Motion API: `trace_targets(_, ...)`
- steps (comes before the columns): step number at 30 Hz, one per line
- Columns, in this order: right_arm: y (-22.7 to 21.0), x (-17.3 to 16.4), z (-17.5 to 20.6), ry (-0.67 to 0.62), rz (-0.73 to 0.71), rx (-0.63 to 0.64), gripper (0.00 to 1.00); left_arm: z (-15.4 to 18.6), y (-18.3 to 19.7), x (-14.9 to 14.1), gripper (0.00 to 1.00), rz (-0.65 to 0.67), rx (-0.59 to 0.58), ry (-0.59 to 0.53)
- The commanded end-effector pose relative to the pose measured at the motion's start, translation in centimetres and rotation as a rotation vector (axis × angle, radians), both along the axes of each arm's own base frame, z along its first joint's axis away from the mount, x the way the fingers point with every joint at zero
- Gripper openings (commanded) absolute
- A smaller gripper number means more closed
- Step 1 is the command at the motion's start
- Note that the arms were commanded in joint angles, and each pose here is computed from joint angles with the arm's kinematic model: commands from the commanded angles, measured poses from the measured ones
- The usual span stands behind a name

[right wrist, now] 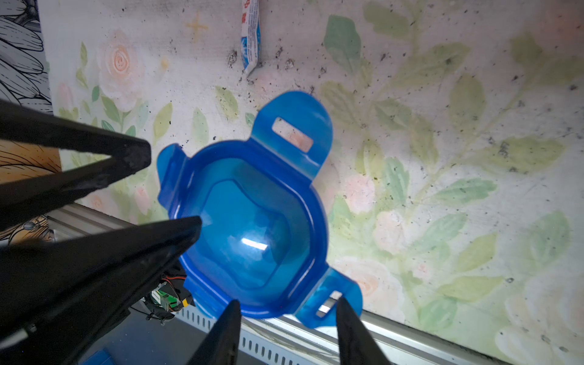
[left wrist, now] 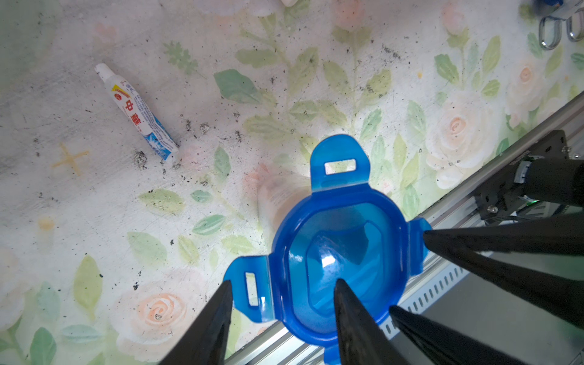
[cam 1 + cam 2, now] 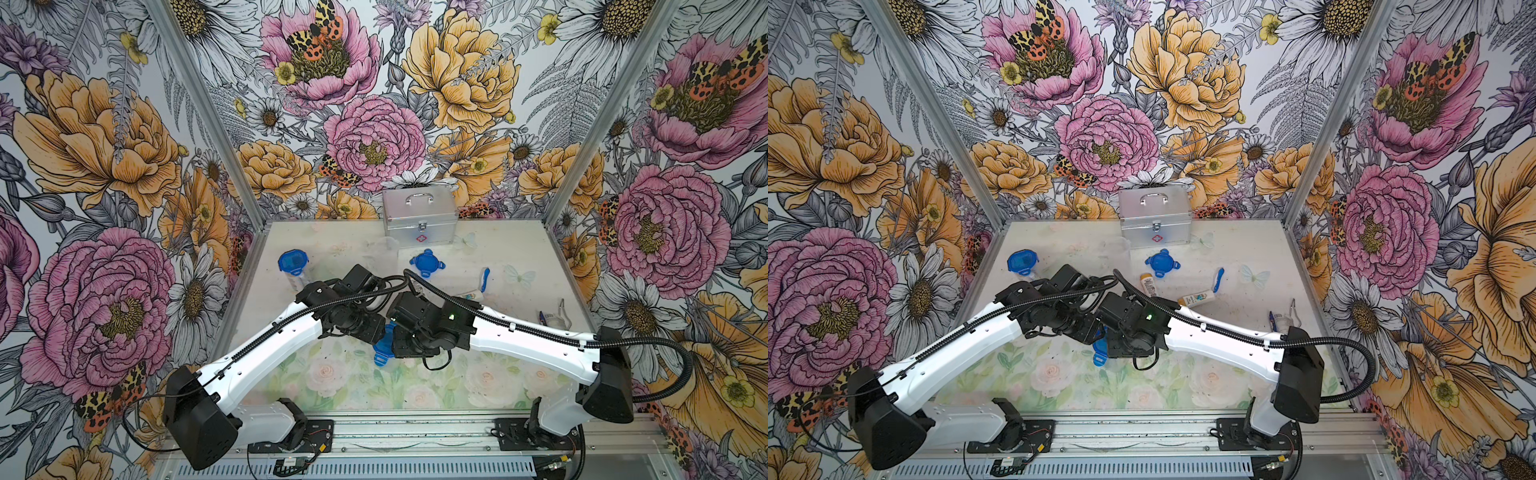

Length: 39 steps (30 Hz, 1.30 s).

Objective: Pack away toiletry kits
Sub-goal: Close the fastener on the container.

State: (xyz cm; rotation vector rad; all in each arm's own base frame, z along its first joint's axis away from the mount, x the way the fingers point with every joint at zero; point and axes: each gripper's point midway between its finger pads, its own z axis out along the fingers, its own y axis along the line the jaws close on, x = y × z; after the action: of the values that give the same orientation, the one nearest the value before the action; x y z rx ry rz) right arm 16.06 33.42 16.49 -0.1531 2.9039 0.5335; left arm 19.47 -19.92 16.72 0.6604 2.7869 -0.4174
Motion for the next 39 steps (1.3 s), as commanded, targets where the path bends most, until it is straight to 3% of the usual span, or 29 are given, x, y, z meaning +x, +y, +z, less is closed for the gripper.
trace_targets(1,0.0,0.7,0.6,-0.022,-0.031,0.037,0.48,0.0,-0.3,0.2,0.49,-0.021,0.011,-0.014)
trace_targets(11,0.2,0.7,0.2,-0.016,-0.038,0.057,0.47,-1.3,0.1,0.0,0.42,-0.018,0.041,0.014)
trace_targets(26,0.7,0.6,0.0,-0.007,-0.032,0.068,0.47,-1.7,-0.6,-0.1,0.42,-0.006,-0.005,0.059)
trace_targets(31,1.0,0.6,-0.4,-0.004,-0.035,0.074,0.39,-1.8,-1.0,-0.2,0.41,-0.006,-0.022,0.076)
trace_targets(39,1.7,0.6,-1.1,0.006,-0.038,0.092,0.39,-2.5,-0.9,-0.8,0.41,0.014,-0.03,0.127)
